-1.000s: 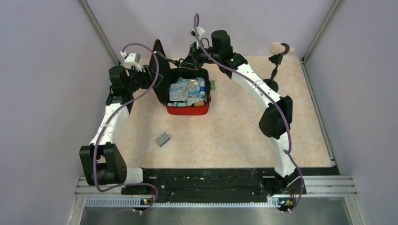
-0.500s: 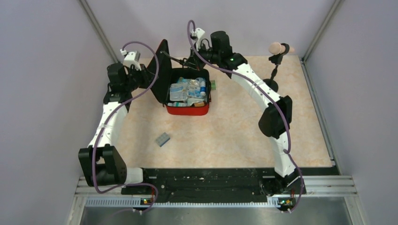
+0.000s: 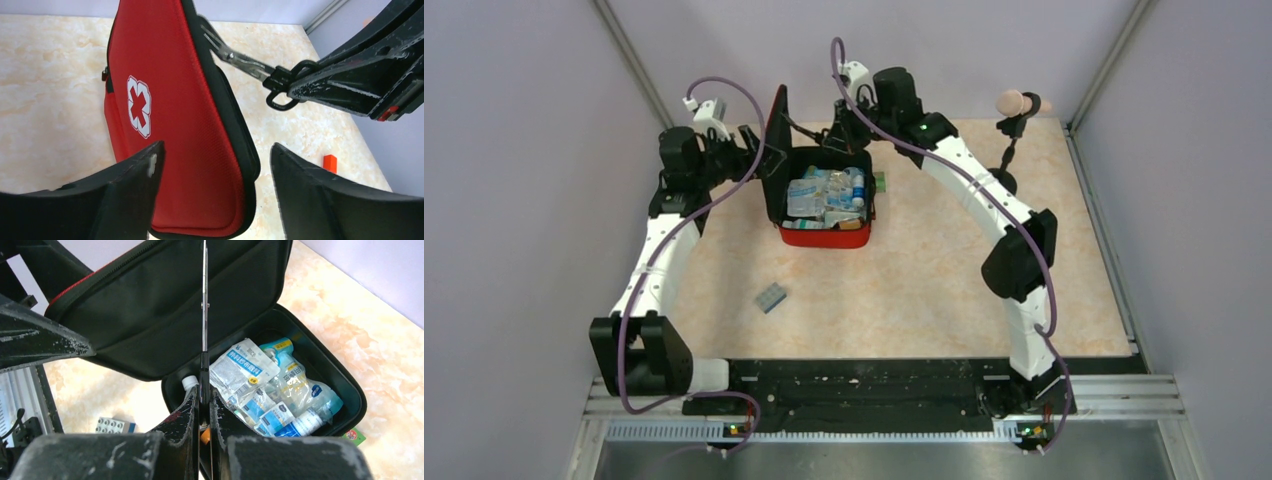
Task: Organize the medicine kit
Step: Place the scissors in the medicine box.
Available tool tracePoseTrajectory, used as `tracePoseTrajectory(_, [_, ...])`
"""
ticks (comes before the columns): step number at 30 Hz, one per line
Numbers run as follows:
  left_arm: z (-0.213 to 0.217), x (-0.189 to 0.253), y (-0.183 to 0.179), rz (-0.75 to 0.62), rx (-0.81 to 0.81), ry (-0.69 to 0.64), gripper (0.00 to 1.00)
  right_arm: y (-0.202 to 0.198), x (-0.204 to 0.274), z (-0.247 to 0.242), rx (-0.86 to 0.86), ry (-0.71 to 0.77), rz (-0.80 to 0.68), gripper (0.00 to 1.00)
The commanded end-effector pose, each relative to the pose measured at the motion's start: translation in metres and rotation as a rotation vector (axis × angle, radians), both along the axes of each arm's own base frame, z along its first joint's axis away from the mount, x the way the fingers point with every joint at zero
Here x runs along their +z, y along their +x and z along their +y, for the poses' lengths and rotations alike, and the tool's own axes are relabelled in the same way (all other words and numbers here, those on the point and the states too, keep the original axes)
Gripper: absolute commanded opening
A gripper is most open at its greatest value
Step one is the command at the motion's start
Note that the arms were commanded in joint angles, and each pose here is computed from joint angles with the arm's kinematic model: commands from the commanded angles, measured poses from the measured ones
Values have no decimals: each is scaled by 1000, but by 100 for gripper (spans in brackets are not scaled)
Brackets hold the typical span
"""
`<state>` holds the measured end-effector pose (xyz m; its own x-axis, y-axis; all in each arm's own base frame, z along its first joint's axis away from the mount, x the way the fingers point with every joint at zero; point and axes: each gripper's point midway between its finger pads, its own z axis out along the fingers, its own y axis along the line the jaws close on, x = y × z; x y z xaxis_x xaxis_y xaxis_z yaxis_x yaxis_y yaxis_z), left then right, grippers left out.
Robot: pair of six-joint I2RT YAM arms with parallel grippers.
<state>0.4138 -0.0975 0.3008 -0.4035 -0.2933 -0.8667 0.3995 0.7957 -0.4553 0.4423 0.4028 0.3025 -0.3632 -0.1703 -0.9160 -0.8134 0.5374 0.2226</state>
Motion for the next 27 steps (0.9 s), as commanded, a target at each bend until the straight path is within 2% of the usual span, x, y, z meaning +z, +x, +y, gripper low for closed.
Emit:
tracePoseTrajectory(1, [-2, 31, 9, -63, 35, -25, 94, -25, 34, -4, 55, 25, -48, 0])
tracePoseTrajectory(2, [-1, 30, 11, -53, 51, -25, 98, -25, 34, -5, 59, 21, -50, 0])
tracePoseTrajectory(9, [-3, 22, 17, -25, 52, -53, 99, -38, 25, -4, 138, -34, -1, 0])
tracePoseTrajectory(11, [-8, 25, 16, -26, 29, -79, 99, -42, 30, -4, 172, -50, -6, 0])
tracePoseTrajectory(18, [-43, 34, 8, -35, -109, -149, 99, -54, 23, -13, 216, -48, 110, 0])
tracePoseTrajectory(27, [-65, 38, -3, -70, -202, -60, 96, -38, 4, -28, 123, 9, 308, 0])
